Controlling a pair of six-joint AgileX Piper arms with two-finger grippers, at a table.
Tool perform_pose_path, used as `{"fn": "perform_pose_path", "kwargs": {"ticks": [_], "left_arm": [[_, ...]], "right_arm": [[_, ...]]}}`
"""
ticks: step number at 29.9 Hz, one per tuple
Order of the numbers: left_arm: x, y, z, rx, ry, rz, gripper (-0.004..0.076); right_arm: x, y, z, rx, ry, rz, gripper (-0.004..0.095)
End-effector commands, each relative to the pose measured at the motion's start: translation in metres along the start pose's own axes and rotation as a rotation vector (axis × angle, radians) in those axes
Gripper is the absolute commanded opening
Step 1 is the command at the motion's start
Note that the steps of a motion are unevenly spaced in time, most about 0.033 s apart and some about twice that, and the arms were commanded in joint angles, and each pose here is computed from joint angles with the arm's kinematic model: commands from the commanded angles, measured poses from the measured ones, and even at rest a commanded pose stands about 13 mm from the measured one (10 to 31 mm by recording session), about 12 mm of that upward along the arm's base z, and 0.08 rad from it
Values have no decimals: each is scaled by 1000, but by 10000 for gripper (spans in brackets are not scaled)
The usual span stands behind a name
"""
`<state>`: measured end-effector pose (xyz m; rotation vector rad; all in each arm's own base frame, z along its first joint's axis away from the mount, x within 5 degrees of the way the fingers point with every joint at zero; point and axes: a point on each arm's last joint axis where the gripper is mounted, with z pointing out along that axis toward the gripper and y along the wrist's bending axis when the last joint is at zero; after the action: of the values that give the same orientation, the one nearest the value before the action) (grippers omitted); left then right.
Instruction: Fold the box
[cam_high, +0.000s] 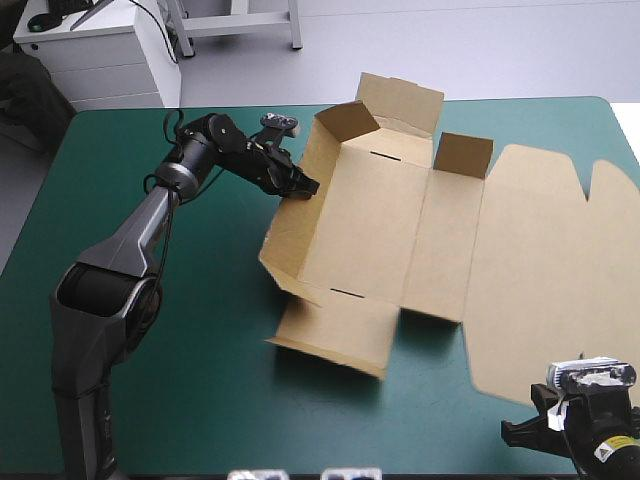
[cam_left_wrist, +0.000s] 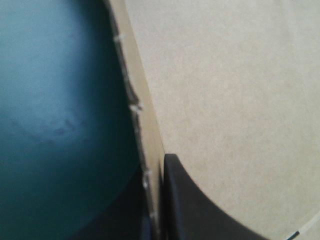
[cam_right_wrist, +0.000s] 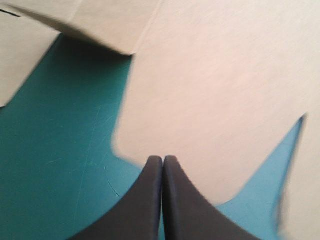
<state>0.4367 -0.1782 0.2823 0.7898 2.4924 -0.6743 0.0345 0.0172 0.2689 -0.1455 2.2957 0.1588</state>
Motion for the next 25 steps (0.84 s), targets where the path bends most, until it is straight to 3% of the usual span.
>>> {"fn": "perform_pose_path", "kwargs": {"ticks": [1,10,19,25], "left_arm": [[-17,-22,-66,-124,-31,176,-8],[-24,-42,-135,-314,-85,362,-8],[-19,-72,-176,-286,-161,514,-8],[-20,-99,-174,-265,-165,614,-8]], "right_arm": [[-11,0,-5,2,-71,-6,-14],[-11,0,-5,2,-71,-6,-14],[-11,0,-5,2,-71,-6,-14],[-11,0,-5,2,-71,-6,-14]]}}
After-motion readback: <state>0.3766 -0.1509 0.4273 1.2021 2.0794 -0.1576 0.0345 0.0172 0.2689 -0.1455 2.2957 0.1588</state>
